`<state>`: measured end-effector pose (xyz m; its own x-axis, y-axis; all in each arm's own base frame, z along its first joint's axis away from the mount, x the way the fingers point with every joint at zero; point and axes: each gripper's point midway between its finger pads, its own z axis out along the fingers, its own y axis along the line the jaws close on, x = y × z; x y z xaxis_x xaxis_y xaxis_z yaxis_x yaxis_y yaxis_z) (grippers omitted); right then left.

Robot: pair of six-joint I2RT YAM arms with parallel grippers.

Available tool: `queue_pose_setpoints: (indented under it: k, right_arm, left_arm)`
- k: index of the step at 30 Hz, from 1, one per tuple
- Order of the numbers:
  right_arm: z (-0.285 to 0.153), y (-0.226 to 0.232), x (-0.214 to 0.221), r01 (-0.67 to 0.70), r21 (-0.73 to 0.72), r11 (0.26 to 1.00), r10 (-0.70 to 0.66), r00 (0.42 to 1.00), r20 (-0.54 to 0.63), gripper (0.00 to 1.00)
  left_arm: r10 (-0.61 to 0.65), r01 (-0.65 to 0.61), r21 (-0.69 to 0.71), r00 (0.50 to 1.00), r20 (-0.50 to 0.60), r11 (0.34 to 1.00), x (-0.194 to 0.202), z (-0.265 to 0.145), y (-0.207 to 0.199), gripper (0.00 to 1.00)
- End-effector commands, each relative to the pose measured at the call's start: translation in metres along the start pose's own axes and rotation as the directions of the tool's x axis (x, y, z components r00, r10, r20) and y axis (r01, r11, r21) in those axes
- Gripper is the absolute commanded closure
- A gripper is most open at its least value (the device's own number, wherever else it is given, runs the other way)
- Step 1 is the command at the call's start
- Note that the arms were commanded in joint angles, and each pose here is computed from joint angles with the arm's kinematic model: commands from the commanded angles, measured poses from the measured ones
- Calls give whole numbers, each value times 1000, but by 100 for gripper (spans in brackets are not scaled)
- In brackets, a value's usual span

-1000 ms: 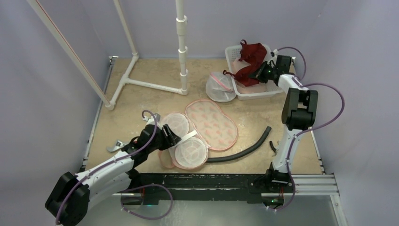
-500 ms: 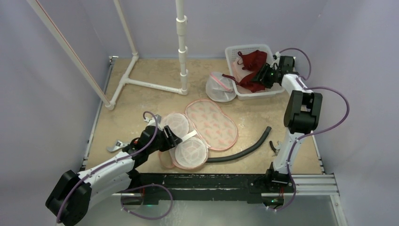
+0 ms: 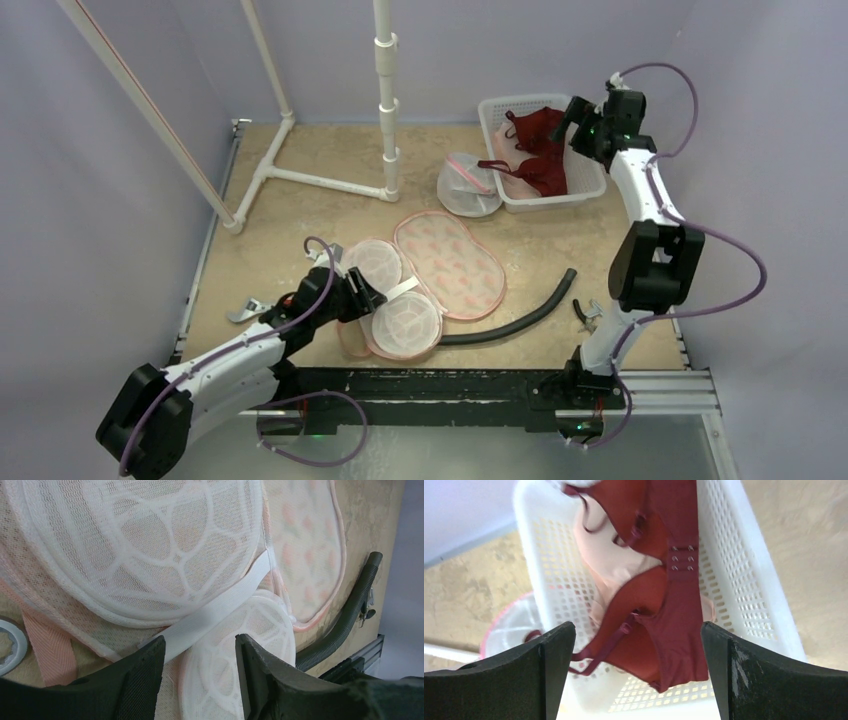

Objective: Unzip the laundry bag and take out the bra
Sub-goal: Place the bra in the bin.

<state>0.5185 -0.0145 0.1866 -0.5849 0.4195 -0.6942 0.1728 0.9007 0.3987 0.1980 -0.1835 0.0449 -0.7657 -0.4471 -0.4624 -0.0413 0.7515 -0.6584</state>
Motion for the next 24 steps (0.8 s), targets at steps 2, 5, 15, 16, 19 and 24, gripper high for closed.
queue_pose_setpoints:
  k: [2,5,15,16,19,24]
  right_arm:
    - [-72,103,-60,160,-81,984,-126,939,320,4]
    - [-83,141,-48,181,-241,954,-85,929,360,16]
    - [-28,145,37,270,-202,941,-216,943,254,14]
    - [-23,146,43,279,-192,941,-232,944,235,14]
    - [-10,144,62,314,-156,936,-283,939,196,14]
    - [5,140,77,378,-83,922,-359,916,181,18]
  left_arm:
    - [64,-64,5,996,54,998,-24,-8,-17,46]
    - [98,-98,-6,990,102,995,-42,-16,-28,44]
    - [114,-108,-52,985,127,993,-54,-25,-30,43]
    - [112,-106,-57,986,126,993,-53,-24,-28,43]
    - [101,-94,-61,987,124,994,-50,-21,-24,43]
    - [63,-60,-31,993,105,998,-40,-18,-22,43]
